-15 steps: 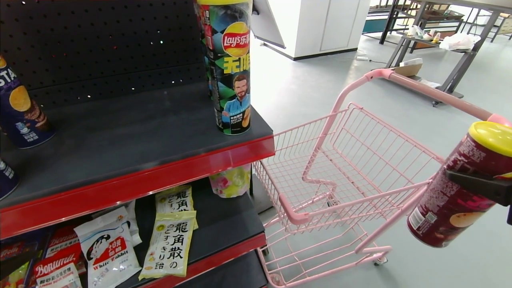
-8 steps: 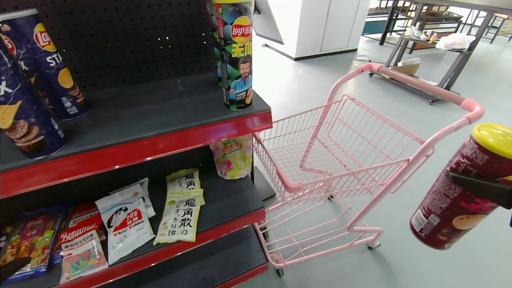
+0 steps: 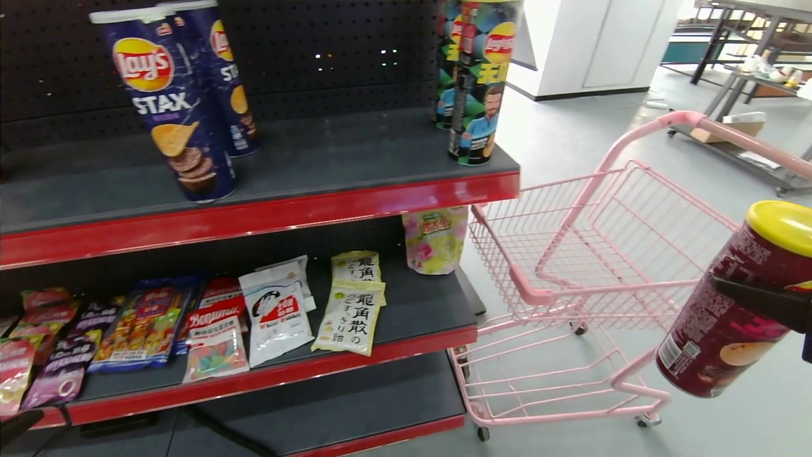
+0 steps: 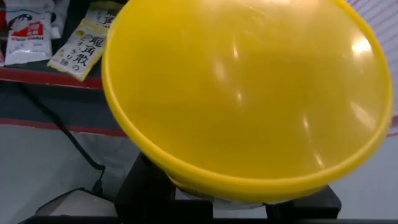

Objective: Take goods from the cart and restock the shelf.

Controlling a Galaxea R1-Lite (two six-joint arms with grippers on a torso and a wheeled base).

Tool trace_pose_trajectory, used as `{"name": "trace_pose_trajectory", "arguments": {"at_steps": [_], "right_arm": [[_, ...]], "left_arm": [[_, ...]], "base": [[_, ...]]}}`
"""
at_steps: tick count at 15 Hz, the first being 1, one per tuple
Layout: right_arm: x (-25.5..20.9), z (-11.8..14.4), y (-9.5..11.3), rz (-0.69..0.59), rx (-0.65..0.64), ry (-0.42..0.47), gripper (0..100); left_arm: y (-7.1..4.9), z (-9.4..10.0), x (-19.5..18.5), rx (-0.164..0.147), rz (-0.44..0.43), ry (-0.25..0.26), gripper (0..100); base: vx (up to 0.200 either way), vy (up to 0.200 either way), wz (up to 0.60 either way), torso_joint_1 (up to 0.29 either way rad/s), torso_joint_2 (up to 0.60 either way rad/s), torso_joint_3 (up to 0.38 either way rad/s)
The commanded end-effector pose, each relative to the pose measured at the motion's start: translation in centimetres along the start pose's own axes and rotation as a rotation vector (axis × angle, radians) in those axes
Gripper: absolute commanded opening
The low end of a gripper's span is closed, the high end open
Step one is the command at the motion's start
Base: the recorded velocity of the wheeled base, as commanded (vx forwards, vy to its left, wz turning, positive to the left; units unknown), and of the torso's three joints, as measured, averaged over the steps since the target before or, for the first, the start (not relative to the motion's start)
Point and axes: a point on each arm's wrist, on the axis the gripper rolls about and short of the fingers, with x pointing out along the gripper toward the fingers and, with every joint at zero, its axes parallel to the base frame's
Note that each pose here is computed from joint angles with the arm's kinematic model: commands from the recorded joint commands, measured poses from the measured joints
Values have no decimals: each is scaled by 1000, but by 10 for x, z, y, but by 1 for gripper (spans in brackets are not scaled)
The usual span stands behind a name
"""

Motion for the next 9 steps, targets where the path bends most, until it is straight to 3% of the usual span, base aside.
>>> {"name": "trace_pose_trajectory", "arguments": {"at_steps": [1, 6, 9], "right_arm": [[1, -1, 0, 4, 0, 6, 0], [2, 0, 0, 7, -4, 4, 0], [1, 0, 1, 11, -5, 1, 0]], "left_arm": [[0, 0, -1, 0, 1, -4, 100], [0, -2, 0, -1, -1, 4, 100], [0, -2, 1, -1, -2, 7, 100]], "base": [[0, 0, 600, 7, 2, -2], [0, 0, 0, 0, 0, 0], [0, 0, 0, 136, -347, -229]]}}
